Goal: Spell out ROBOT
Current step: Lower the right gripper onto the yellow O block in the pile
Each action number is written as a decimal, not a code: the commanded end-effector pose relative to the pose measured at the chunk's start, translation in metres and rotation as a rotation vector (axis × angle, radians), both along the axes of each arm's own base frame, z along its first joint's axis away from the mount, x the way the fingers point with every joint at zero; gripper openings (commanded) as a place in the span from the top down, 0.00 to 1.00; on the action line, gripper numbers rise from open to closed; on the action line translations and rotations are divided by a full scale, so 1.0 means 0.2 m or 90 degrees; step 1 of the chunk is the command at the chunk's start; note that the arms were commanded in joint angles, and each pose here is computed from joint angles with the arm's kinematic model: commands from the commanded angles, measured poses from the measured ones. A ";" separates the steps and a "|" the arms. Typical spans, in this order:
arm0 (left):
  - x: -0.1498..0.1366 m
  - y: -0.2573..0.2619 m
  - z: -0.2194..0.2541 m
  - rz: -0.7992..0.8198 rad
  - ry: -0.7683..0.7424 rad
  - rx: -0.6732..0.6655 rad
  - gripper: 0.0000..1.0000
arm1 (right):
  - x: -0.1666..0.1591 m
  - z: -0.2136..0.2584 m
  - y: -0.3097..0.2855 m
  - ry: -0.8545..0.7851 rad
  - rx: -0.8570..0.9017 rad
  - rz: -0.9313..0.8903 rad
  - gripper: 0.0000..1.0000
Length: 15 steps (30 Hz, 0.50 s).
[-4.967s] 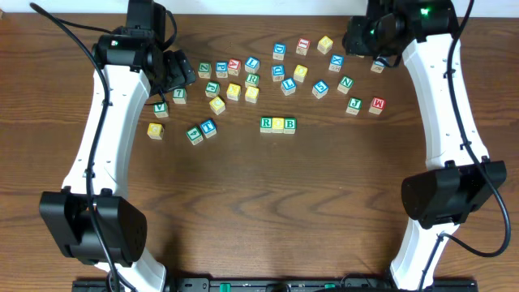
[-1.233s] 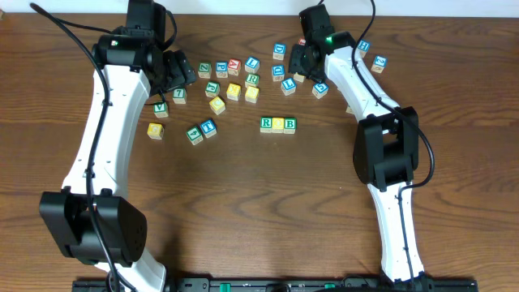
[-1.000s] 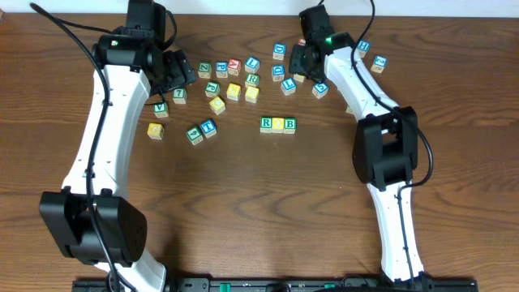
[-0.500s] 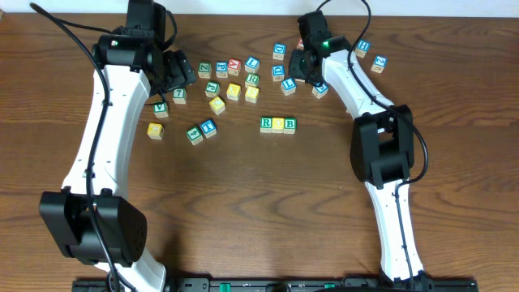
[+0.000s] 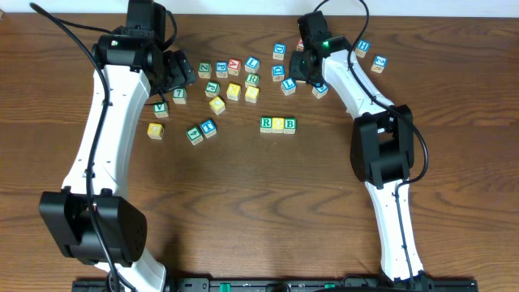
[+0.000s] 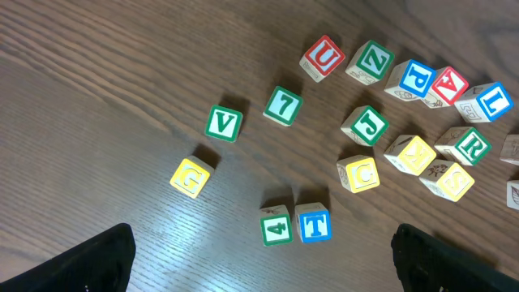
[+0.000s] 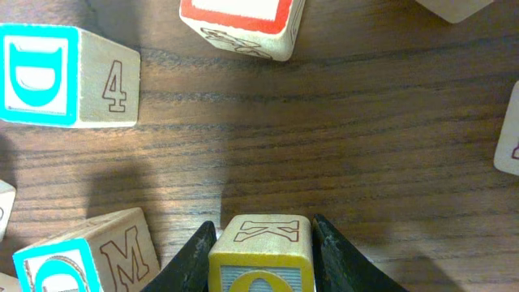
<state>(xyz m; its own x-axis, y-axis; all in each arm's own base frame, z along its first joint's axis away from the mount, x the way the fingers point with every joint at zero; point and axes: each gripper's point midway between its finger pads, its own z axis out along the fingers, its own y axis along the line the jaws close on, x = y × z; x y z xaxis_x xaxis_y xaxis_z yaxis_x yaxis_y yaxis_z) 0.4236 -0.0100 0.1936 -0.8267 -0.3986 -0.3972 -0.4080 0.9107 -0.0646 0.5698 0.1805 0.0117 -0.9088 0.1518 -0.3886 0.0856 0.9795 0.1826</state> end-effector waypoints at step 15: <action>-0.01 0.02 0.04 0.000 -0.008 0.009 0.00 | -0.02 0.44 -0.04 -0.072 -0.034 0.083 0.71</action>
